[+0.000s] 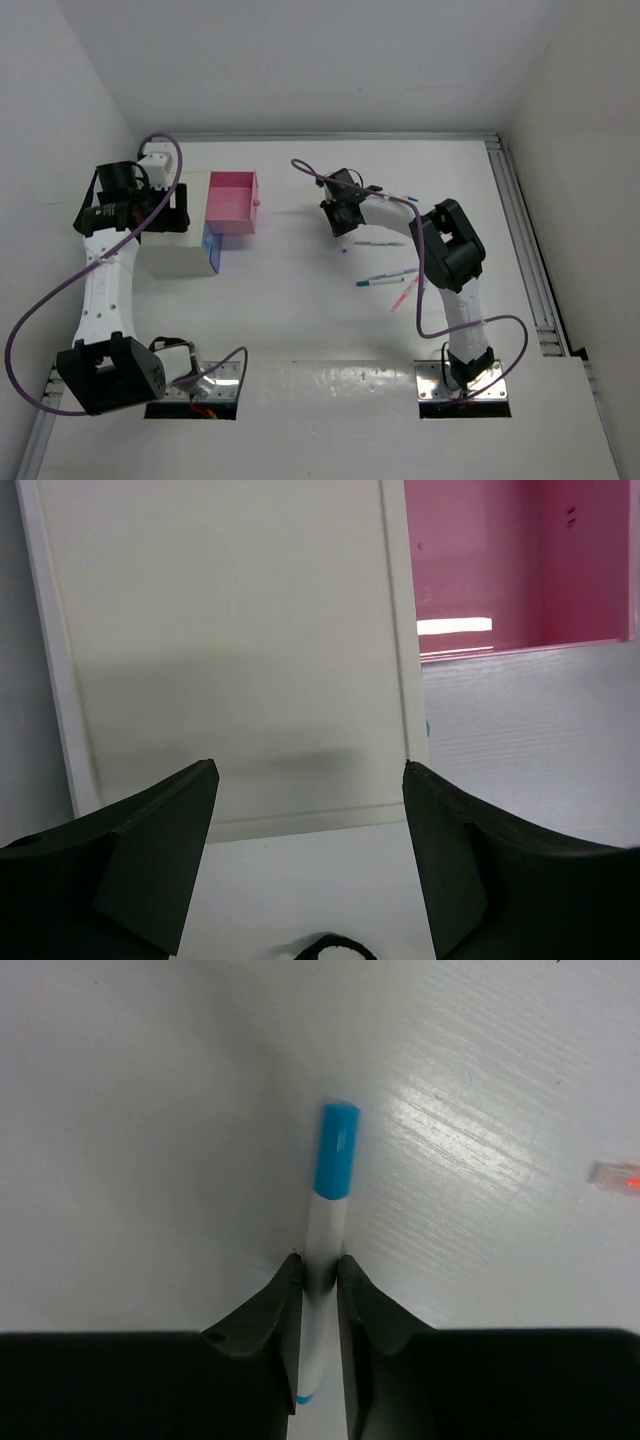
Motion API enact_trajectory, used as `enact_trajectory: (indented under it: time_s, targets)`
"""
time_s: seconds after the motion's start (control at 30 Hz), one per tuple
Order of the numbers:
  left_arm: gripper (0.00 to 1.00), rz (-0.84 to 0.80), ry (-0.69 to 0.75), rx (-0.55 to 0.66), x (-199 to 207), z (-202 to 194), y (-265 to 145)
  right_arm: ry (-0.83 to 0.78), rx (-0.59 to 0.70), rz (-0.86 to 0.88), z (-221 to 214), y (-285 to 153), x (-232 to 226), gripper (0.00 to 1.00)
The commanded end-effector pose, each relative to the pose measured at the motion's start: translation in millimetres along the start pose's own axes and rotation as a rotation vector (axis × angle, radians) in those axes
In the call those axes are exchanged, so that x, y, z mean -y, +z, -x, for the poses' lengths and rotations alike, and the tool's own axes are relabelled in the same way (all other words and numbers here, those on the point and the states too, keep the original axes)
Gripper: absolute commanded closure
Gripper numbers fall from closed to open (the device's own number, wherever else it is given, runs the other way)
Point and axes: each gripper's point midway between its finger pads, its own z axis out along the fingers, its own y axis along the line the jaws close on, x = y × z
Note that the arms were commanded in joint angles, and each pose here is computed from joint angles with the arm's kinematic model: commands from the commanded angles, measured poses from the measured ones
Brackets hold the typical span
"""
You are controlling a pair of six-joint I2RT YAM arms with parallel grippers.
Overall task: Sort the stationery into containers
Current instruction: Pick up the pen from the center of the board.
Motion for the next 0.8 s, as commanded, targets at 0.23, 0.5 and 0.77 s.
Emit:
enact_trajectory:
  time_s: [0.23,0.5,0.77]
  targets:
    - [0.19,0.002,-0.014,-0.015,-5.1,-3.3,14.9,-0.051,0.066,0.104,20.2,-18.5,-16.6,1.00]
    - [0.20,-0.044,-0.038,-0.050,-0.8,-14.9,33.4,0.095,0.396,0.396,133.3,-128.0,-62.1,1.00]
    - [0.20,-0.048,-0.050,-0.052,-1.3,-16.4,40.4,0.289,0.692,0.653,236.1,-219.6,-121.7,1.00]
